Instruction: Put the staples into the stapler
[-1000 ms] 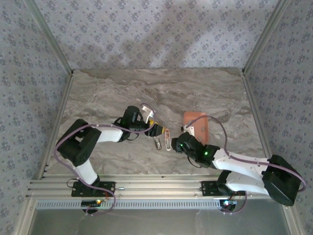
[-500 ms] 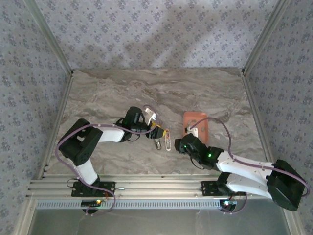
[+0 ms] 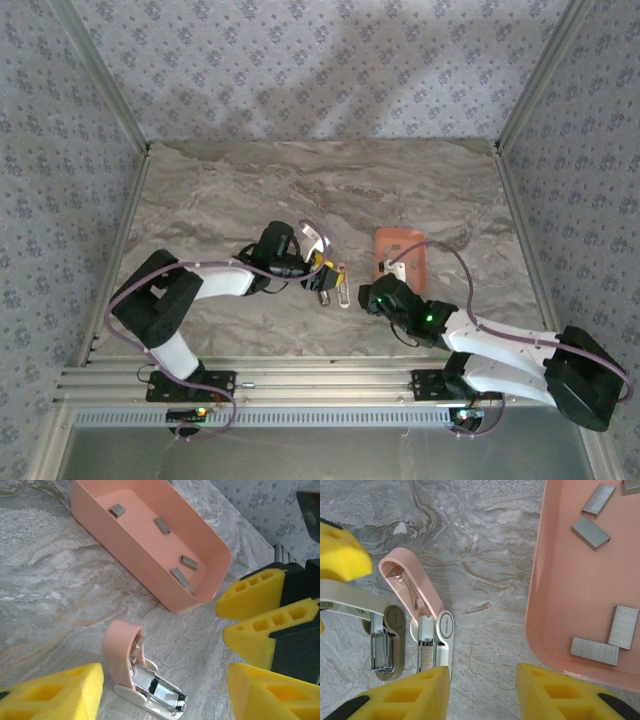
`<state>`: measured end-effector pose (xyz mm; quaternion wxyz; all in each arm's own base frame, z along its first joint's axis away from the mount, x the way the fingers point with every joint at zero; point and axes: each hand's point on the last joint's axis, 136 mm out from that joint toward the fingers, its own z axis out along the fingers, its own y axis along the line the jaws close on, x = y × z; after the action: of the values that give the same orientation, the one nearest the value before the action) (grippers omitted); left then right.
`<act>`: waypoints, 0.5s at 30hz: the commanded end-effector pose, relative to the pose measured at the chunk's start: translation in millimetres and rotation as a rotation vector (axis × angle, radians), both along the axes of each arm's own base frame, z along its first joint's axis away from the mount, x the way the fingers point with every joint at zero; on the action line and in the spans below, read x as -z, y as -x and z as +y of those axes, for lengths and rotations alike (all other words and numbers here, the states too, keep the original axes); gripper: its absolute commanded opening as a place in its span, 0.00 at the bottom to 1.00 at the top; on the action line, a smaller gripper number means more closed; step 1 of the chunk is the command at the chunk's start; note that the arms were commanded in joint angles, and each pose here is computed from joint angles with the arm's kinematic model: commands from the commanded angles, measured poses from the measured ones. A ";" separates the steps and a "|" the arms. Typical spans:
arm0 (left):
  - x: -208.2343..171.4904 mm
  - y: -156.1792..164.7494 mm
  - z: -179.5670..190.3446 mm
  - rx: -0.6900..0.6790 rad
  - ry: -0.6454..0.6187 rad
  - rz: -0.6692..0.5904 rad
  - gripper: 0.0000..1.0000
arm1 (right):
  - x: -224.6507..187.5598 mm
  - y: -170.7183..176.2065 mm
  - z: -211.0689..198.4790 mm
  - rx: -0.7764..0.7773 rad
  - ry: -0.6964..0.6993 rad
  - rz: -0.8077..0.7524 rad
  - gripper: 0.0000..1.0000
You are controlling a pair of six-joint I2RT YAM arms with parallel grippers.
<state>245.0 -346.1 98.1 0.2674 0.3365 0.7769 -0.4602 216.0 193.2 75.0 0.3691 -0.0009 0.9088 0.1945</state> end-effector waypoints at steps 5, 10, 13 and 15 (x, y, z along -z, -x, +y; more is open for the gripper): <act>-3.6 20.9 -2.2 0.060 -0.023 -0.038 0.67 | 3.2 1.0 -4.0 0.018 -0.010 0.007 0.40; 0.0 32.6 -4.3 0.085 -0.049 -0.036 0.67 | 4.6 0.9 -3.1 0.016 -0.010 0.011 0.40; 1.2 38.9 -4.7 0.096 -0.059 -0.032 0.67 | 4.9 1.0 -1.2 0.011 -0.014 0.013 0.40; 1.8 42.2 -4.4 0.096 -0.063 -0.028 0.67 | 5.1 1.1 -0.8 0.009 -0.013 0.014 0.40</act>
<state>211.0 -353.6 92.9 0.2432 0.3773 0.7737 -0.4471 214.8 193.7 72.9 0.3662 -0.0024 0.9095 0.1965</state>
